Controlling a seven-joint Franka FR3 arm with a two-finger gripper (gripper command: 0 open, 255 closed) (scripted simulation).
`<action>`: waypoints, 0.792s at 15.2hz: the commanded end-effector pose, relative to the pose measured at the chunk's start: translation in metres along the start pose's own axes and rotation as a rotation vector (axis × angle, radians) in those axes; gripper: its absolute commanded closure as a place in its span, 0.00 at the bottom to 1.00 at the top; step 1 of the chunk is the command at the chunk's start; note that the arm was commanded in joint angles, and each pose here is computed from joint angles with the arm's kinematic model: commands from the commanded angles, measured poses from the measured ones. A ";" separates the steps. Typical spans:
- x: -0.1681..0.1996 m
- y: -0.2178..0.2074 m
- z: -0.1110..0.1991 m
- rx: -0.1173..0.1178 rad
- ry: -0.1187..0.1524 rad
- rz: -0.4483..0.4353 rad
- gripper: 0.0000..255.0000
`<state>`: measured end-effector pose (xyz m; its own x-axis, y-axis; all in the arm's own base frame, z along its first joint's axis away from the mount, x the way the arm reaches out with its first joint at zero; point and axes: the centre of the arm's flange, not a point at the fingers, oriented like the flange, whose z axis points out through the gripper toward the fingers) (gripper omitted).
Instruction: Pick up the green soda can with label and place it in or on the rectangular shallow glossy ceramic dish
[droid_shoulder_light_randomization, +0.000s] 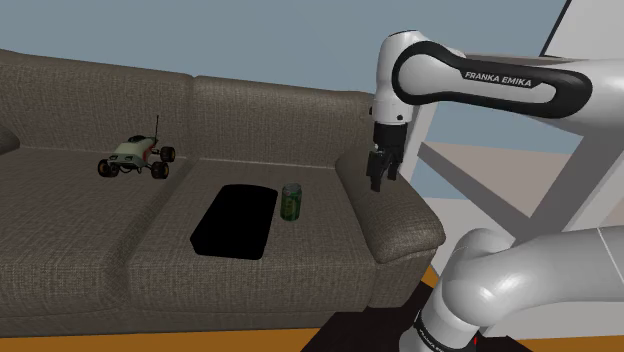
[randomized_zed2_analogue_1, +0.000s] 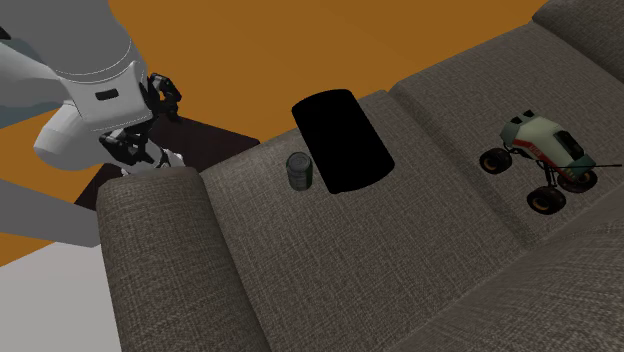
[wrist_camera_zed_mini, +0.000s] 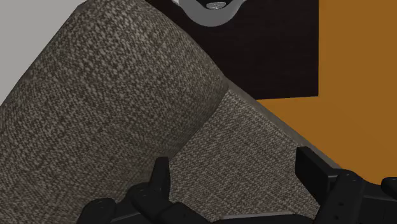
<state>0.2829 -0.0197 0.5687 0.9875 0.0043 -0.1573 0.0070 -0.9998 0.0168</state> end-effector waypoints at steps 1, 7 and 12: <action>0.000 0.000 0.000 0.000 0.000 0.000 0.00; 0.068 -0.020 0.016 0.001 0.047 -0.041 0.00; 0.124 -0.039 0.027 0.002 0.086 -0.075 0.00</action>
<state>0.3894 0.0157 0.5272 0.9939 0.0733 -0.0824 0.0741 -0.9972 0.0072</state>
